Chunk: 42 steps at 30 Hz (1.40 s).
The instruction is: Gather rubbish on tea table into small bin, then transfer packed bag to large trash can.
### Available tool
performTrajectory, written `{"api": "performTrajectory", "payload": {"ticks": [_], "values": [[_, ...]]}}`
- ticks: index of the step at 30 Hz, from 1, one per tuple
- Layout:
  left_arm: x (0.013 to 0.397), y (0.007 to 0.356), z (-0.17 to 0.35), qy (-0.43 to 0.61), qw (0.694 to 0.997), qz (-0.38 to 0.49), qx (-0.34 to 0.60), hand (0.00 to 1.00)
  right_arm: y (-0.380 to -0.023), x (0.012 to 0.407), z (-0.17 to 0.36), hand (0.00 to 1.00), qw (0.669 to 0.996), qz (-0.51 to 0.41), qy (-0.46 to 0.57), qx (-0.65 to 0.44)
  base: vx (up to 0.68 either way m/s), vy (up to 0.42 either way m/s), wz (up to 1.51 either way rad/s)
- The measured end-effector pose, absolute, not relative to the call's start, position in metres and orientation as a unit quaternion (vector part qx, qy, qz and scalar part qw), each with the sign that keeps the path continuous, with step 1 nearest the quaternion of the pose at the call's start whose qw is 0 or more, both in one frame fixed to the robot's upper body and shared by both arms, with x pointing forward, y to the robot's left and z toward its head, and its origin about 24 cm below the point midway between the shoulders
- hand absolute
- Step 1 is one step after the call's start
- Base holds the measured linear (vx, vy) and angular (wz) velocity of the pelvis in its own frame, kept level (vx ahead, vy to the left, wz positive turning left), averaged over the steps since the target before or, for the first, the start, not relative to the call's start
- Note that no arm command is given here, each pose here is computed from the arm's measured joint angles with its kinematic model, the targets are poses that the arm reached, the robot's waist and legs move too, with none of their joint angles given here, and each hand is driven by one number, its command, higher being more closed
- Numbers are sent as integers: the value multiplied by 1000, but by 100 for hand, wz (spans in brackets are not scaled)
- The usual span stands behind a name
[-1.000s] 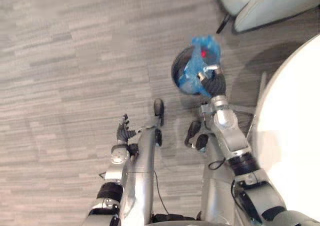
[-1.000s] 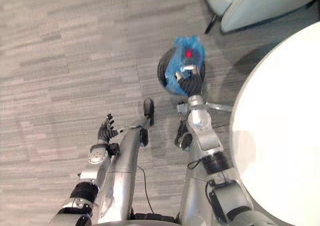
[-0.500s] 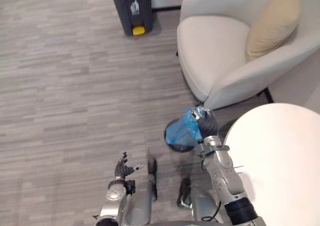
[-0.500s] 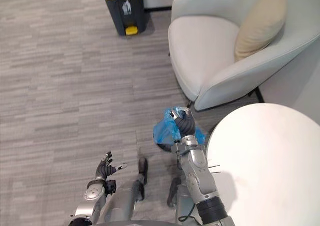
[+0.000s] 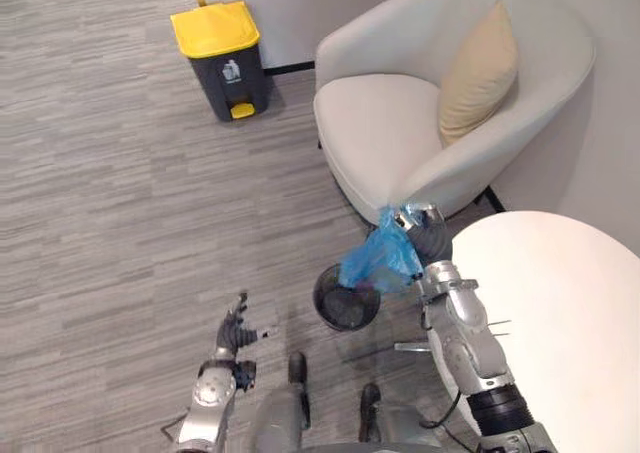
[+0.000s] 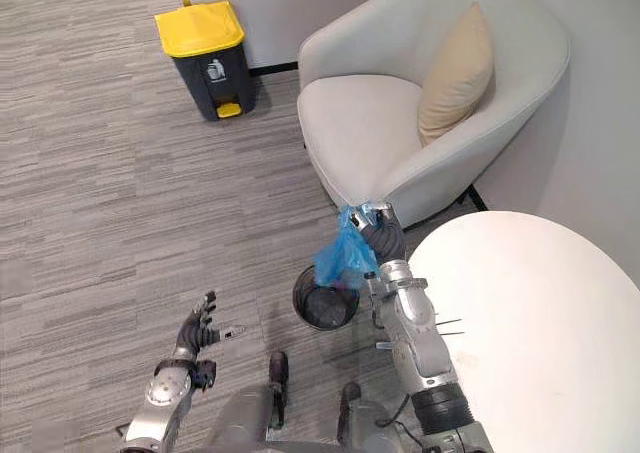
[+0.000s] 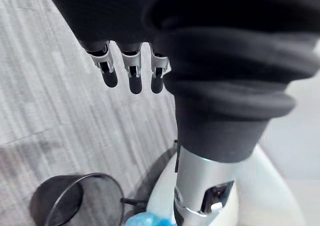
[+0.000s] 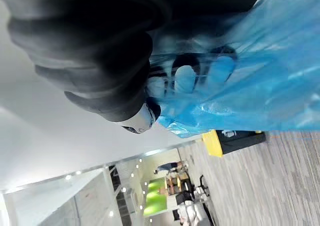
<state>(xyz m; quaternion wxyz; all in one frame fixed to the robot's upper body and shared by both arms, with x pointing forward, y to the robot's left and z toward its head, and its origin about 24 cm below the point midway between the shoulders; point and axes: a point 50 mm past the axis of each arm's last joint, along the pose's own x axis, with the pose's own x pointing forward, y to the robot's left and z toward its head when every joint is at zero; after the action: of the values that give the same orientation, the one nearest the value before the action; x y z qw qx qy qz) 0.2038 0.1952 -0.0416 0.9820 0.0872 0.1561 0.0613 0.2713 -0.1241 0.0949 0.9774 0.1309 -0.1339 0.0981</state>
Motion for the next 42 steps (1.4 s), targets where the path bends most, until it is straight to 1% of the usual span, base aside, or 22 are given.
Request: {"api": "performTrajectory", "payload": {"ticks": [3,4,6,8,10,12,15,17,21,25,31,34,42], "values": [[199,195,-29,126,987,76,71,0,-111,269,117,100,967,115,-180,141,-253,-130,29],[194,192,-25,115,988,84,56,0,-110,266,135,100,958,120,-223,137,-301,-152,15],[189,182,-26,117,989,79,40,0,-114,265,141,100,955,112,-242,133,-320,-136,62],[193,162,-16,93,995,37,28,0,-122,268,144,100,957,97,-249,111,-455,-166,94],[200,152,-3,60,998,6,28,0,-123,278,146,100,960,99,-250,77,-244,-66,90],[210,146,8,31,998,-31,47,0,-126,285,141,100,965,103,-234,53,-221,-55,86],[225,144,27,-22,995,-61,73,0,-127,287,141,100,965,118,-232,21,-201,18,45],[239,135,41,-55,990,-92,88,0,-128,289,142,100,964,131,-230,7,-163,92,36],[238,121,39,-58,978,-149,132,0,-112,286,138,100,960,173,-221,14,-90,132,0],[236,111,34,-55,971,-173,157,0,-97,283,138,100,954,198,-221,38,-33,90,0],[240,94,20,-29,962,-212,167,0,-68,268,149,100,930,266,-239,86,-1,45,-6],[242,87,18,-27,964,-211,159,0,-55,264,148,100,923,291,-231,102,1,-2,-8],[253,82,22,-44,972,-161,167,0,-36,259,154,100,902,342,-218,146,-9,-3,0]]}}
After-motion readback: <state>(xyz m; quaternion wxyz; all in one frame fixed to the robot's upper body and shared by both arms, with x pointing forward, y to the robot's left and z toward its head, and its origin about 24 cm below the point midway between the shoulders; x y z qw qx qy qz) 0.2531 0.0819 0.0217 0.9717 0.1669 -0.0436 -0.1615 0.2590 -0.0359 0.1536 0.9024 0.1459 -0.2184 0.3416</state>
